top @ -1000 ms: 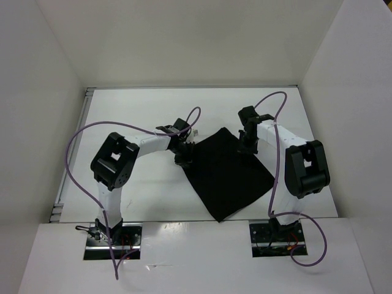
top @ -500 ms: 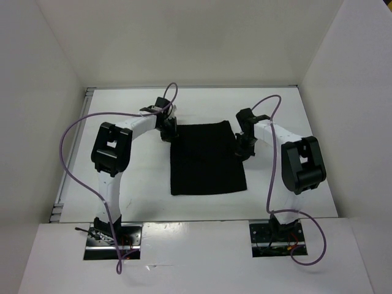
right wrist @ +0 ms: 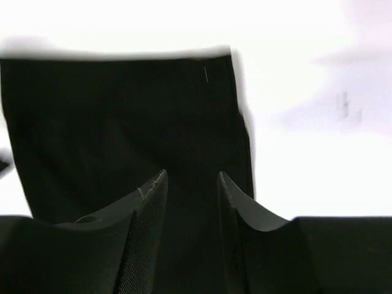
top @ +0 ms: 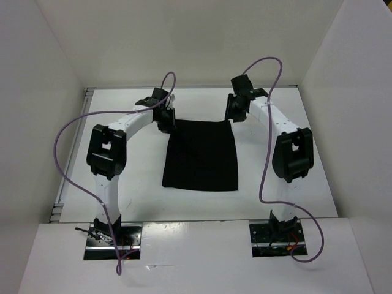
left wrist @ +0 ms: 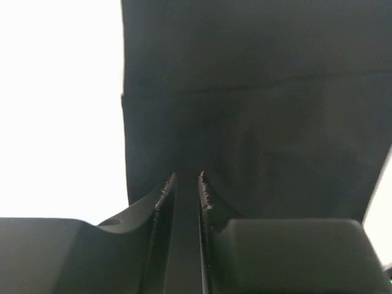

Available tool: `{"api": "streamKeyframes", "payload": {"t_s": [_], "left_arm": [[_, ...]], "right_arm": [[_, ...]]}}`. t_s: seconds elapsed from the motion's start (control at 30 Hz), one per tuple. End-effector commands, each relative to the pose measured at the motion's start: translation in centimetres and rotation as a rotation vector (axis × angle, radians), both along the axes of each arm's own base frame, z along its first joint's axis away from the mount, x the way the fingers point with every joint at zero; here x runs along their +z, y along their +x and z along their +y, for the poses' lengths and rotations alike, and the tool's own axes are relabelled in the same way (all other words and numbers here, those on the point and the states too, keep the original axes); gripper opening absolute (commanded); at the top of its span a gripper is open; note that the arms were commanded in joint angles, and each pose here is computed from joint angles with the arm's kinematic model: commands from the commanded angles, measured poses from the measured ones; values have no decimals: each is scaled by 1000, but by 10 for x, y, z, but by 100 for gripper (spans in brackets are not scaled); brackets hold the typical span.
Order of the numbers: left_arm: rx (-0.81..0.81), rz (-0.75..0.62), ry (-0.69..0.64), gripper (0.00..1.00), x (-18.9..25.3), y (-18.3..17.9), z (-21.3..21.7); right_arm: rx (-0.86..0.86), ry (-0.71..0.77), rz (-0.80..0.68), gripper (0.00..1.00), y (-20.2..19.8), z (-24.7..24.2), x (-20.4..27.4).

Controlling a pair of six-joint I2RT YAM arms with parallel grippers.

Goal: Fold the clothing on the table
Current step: Flatten the skirt out, then fold the skirt

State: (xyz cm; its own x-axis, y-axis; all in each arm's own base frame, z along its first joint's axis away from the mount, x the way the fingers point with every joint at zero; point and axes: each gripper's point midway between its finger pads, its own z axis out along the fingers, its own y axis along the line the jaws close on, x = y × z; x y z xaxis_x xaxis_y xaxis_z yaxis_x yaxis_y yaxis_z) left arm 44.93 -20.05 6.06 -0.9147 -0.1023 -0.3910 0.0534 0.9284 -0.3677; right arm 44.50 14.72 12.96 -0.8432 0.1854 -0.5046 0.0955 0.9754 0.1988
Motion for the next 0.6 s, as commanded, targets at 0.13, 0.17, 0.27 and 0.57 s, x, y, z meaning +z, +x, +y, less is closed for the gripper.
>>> {"api": "streamKeyframes", "payload": {"t_s": [0.13, 0.17, 0.27, 0.57], "left_arm": [[50, -270, -47, 39, 110, 18, 28], [64, -283, -41, 40, 113, 23, 38], [97, -333, -42, 42, 123, 42, 55], [73, -316, -67, 46, 68, 77, 66]], "right_arm": [[-10, -60, -14, 40, 48, 3, -45], [-18, -64, -2, 40, 51, -1, -52], [-31, -61, -10, 40, 60, -5, -55], [-93, -64, -21, 40, 79, -38, -59]]}}
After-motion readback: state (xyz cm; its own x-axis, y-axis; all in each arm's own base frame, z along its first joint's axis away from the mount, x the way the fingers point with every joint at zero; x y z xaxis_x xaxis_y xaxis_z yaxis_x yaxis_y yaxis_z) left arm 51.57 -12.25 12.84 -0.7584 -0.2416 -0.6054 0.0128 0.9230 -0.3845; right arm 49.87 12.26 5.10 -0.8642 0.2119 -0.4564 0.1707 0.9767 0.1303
